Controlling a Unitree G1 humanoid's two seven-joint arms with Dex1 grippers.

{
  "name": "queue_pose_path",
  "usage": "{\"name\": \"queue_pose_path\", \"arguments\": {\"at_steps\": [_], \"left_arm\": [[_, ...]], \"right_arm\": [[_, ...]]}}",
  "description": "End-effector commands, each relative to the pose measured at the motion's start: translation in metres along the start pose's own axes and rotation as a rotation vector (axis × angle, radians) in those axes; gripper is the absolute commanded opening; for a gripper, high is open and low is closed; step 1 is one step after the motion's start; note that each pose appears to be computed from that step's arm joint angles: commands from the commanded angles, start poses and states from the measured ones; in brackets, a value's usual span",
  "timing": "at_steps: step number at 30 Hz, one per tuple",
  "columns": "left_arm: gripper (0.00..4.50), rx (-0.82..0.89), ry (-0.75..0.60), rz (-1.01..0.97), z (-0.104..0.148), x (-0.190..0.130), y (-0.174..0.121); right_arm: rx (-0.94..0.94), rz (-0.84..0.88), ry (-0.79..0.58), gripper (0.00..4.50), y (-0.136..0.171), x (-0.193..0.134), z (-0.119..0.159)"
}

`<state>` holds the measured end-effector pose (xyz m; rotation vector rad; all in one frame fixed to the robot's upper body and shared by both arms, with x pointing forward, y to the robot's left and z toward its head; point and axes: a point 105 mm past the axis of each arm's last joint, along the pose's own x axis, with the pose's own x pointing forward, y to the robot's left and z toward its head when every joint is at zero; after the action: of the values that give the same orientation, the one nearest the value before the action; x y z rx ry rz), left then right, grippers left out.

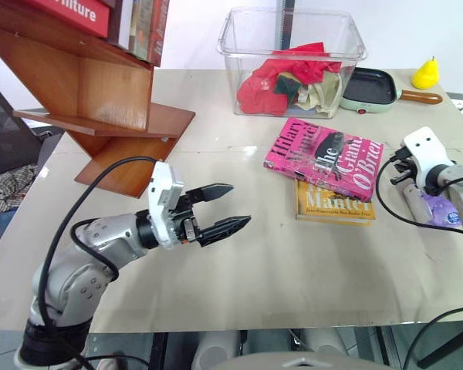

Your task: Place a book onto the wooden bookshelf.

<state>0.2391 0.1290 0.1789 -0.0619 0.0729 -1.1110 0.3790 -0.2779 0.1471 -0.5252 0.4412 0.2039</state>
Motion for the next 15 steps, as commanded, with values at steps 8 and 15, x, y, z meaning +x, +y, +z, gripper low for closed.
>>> {"name": "queue_pose_path", "arguments": {"at_steps": [8,15], "left_arm": [[4.50,0.038,-0.014,0.054,0.004,-0.013,-0.009],[4.50,0.051,-0.016,0.095,0.003,-0.024,-0.008]], "right_arm": [[-0.098,0.148,-0.158,0.07,0.044,0.013,0.054],[-0.126,0.179,-0.179,0.07,0.058,0.016,0.063]]}}
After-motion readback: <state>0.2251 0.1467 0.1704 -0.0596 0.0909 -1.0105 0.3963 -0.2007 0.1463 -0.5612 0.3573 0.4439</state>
